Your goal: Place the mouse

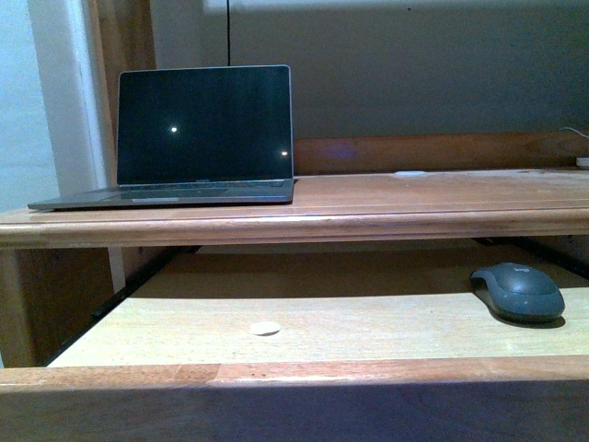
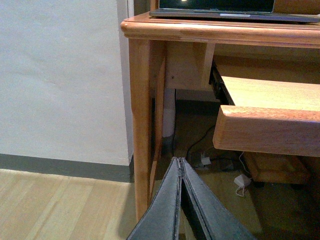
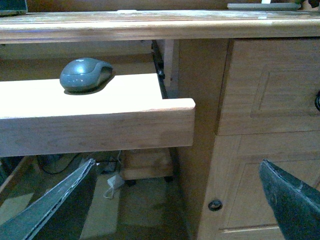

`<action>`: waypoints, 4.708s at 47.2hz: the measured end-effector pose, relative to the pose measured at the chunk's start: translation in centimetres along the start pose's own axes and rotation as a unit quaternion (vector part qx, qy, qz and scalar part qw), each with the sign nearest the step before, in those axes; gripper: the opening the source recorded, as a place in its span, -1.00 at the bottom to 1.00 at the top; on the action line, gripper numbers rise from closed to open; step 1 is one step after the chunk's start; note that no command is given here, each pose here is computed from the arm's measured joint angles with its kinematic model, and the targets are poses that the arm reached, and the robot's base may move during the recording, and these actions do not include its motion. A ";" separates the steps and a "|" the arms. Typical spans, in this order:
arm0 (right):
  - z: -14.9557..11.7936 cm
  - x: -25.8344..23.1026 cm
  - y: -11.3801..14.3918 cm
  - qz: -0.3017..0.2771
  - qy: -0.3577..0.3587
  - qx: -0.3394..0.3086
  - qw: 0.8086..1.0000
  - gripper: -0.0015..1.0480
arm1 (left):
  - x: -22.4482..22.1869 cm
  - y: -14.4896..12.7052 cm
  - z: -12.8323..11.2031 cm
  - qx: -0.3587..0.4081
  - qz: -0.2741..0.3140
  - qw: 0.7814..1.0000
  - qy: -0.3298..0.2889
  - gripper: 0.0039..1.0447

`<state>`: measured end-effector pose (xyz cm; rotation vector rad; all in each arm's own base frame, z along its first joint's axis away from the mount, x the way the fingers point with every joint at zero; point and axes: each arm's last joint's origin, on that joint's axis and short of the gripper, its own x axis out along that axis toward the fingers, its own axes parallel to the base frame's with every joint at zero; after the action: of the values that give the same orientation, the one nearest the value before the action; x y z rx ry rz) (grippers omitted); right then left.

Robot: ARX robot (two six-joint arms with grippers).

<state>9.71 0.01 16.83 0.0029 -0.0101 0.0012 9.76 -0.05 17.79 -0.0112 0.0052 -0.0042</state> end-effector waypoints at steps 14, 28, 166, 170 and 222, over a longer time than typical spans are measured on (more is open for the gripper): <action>0.0 0.0 0.0 0.000 0.000 0.000 1.000 0.86 | 0.0 0.0 -1.2 0.000 0.000 1.000 -0.002 -0.95; 0.2 1.2 -0.2 0.061 0.078 0.120 0.988 0.86 | 0.0 0.0 -1.2 0.000 0.000 1.000 -0.002 -0.59; 17.4 19.6 16.2 0.050 0.128 0.057 0.989 0.05 | 0.0 0.0 -1.2 0.001 0.000 1.000 -0.002 0.86; 17.7 21.5 18.6 0.046 0.129 0.050 0.989 0.05 | 0.0 0.0 -1.2 0.001 0.000 1.000 -0.002 0.86; 14.2 32.1 23.9 0.019 0.102 0.064 0.993 0.86 | 0.0 0.0 -1.2 0.001 0.000 1.000 -0.002 0.86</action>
<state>41.63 23.95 31.39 0.1315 0.1946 0.0401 9.75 -0.05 16.55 -0.0090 0.0017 -0.0050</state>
